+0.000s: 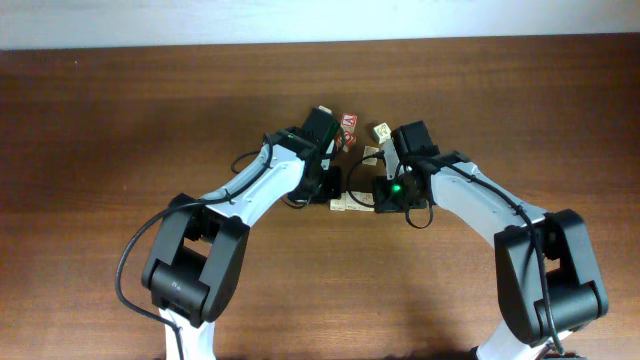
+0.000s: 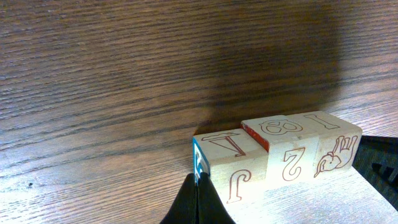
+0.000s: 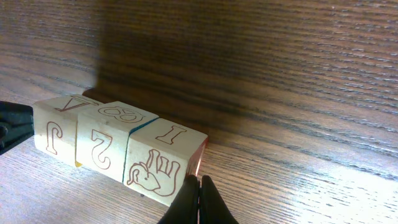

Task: Rotate 3 blocks
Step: 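Close both grippers on the ends of the three-block row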

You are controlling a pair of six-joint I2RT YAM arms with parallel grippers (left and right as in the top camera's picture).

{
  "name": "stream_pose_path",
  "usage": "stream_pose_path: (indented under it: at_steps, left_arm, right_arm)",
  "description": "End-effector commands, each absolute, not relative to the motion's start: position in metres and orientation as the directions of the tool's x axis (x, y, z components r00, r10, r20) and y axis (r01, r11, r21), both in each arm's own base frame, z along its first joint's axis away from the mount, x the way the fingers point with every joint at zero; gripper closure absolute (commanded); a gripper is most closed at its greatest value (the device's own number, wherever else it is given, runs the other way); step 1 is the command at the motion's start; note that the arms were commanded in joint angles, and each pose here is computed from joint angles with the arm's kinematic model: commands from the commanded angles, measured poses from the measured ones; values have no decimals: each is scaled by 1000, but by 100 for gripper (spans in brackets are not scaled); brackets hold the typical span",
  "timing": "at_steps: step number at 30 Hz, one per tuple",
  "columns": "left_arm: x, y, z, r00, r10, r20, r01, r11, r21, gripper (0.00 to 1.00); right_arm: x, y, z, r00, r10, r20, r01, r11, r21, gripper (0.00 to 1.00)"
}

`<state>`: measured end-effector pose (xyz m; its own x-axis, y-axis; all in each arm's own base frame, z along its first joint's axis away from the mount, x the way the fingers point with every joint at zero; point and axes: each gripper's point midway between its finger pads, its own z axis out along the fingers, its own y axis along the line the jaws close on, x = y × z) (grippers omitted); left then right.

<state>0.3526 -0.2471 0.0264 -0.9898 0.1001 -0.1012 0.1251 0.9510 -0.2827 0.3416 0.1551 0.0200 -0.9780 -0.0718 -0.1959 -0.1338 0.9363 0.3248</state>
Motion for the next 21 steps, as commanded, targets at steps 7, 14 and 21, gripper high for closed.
stream_pose_path:
  at_steps: [7, 14, 21]
  left_arm:
    - [352, -247, 24, -992, 89, -91, 112, 950, -290, 100]
    - [358, -237, 22, -989, 82, -121, 108, 967, -229, 100]
    - [367, -210, 20, -994, 33, -102, 54, 977, -207, 100]
  right_arm:
    - [337, 154, 19, -980, -98, -171, -145, 947, 285, 96]
    - [338, 147, 20, -981, -96, -168, -136, 960, 244, 96]
    - [367, 131, 41, -973, -40, -225, -94, 968, 233, 96]
